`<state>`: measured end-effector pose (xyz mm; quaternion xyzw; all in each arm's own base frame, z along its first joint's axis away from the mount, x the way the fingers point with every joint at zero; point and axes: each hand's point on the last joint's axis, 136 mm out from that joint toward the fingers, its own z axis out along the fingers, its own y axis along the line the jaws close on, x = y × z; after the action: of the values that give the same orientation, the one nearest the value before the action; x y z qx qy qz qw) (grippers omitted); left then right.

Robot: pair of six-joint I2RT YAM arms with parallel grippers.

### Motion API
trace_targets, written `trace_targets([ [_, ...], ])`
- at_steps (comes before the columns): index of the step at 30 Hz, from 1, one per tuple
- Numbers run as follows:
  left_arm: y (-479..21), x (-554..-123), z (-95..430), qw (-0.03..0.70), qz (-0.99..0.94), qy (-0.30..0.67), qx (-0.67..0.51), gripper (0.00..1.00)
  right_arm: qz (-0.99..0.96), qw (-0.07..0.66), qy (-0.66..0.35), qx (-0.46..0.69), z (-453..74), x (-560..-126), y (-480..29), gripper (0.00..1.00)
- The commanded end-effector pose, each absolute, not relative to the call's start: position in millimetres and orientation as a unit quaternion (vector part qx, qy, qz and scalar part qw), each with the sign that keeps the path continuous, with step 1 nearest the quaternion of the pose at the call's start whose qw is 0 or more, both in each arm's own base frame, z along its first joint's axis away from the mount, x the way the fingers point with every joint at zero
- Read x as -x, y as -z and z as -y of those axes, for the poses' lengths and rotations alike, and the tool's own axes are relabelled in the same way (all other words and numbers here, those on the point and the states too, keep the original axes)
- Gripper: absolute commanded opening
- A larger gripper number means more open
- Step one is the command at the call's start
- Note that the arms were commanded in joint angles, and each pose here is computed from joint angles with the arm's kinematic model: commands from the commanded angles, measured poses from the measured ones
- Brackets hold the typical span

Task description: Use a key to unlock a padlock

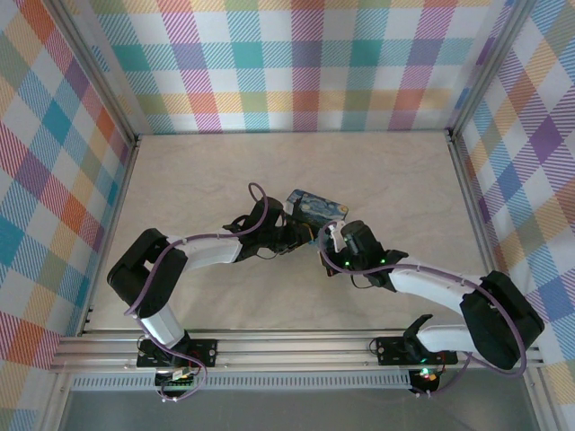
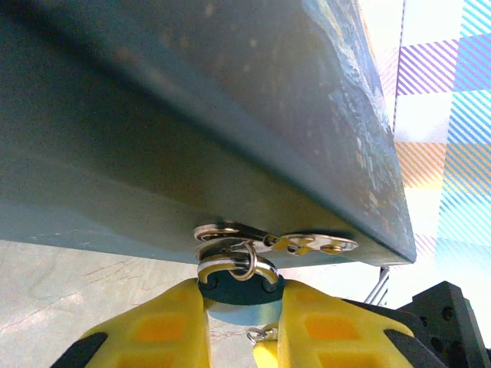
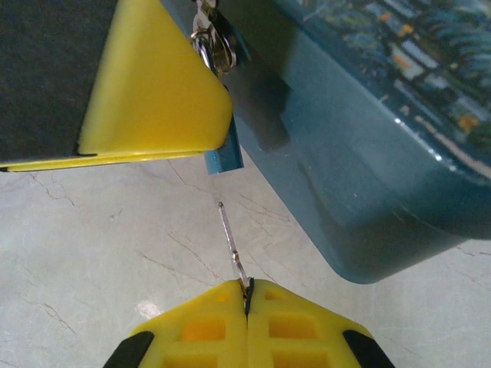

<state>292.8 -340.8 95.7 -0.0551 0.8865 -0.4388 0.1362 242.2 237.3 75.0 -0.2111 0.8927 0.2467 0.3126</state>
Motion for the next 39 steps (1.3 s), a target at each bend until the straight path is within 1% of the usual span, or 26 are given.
trace_targets([
  [1, -124, -295, 351, 0.154, -0.872, 0.463, 0.041, 0.22, -0.880, 0.332, -0.256, 0.222, -249, -251, -90, 0.00],
  [21, -121, -294, 351, 0.152, -0.873, 0.462, 0.042, 0.22, -0.889, 0.314, -0.255, 0.214, -254, -254, -80, 0.00],
  [39, -119, -293, 350, 0.151, -0.874, 0.460, 0.042, 0.22, -0.888, 0.330, -0.255, 0.194, -252, -260, -87, 0.00],
])
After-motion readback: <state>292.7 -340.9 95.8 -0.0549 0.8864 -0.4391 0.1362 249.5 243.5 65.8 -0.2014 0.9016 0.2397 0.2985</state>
